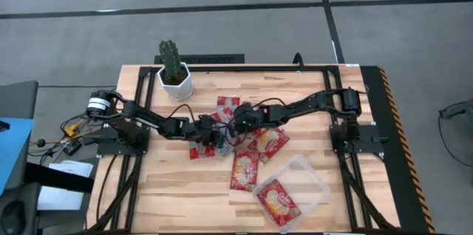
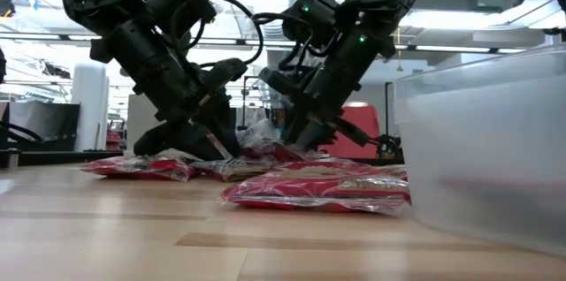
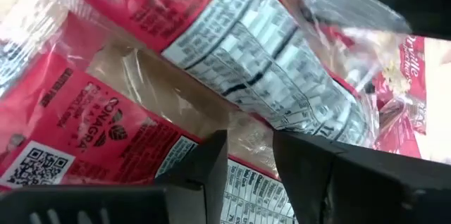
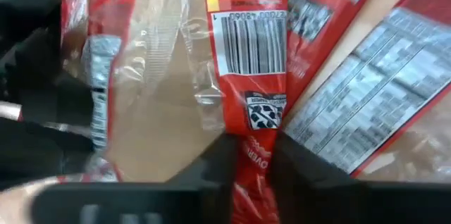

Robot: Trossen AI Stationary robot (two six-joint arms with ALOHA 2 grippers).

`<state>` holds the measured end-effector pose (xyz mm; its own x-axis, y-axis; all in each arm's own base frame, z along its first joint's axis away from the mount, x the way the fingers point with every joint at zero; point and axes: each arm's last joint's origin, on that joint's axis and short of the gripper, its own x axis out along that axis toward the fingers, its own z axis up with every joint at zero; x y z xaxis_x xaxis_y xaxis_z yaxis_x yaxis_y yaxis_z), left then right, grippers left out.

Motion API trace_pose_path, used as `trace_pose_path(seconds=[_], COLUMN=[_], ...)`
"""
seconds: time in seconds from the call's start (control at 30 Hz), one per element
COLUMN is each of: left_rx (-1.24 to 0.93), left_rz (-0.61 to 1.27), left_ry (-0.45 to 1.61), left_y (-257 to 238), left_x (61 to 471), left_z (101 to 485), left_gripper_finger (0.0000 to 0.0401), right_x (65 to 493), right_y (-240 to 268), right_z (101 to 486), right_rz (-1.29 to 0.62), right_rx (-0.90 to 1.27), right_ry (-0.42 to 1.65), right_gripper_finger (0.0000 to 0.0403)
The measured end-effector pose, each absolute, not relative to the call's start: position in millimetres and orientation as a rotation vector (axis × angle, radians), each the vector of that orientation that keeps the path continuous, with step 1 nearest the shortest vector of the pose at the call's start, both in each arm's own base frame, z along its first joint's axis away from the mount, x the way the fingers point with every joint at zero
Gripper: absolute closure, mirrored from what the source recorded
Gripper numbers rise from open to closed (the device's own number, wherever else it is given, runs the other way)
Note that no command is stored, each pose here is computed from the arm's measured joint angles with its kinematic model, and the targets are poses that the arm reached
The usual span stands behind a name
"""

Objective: Sort popcorn bags into baskets
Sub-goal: Put the red popcorn bag into the transparent container

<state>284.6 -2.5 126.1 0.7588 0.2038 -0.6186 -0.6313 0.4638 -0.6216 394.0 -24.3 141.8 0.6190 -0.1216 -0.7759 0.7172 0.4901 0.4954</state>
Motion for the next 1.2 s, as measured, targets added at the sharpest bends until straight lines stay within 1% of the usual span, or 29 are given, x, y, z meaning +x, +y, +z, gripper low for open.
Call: trace_pose_path(seconds=[0.1, 0.17, 0.27, 0.37, 0.57, 0.8, 1.0, 1.2], left_rx=[-0.969, -0.983, -1.019, -1.050, -1.064, -1.070, -1.080, -1.075], left_rz=[0.527, 0.505, 0.461, 0.427, 0.364, 0.295, 0.196, 0.177], left_ry=[0.511, 0.519, 0.528, 0.517, 0.441, 0.370, 0.366, 0.366], left_y=[-3, -3, -5, -5, -9, -15, -26, -32], left_x=[285, 285, 286, 285, 281, 275, 272, 272], left_z=[126, 127, 130, 137, 162, 185, 195, 196], left_gripper_finger=[0.0290, 0.0290, 0.0290, 0.0290, 0.0290, 0.0290, 0.0290, 0.0290], right_x=[394, 393, 390, 383, 365, 332, 300, 267], right_y=[-23, -22, -22, -19, -18, -8, 29, 79], right_z=[141, 144, 150, 163, 197, 244, 281, 309], right_rz=[-0.555, -0.537, -0.523, -0.515, -0.525, -0.530, -0.457, -0.371], right_rx=[0.928, 0.925, 0.940, 0.926, 0.899, 0.879, 0.920, 1.002], right_ry=[0.764, 0.770, 0.786, 0.809, 0.816, 0.806, 0.788, 0.739], right_gripper_finger=[0.0378, 0.0392, 0.0388, 0.0396, 0.0397, 0.0398, 0.0397, 0.0397])
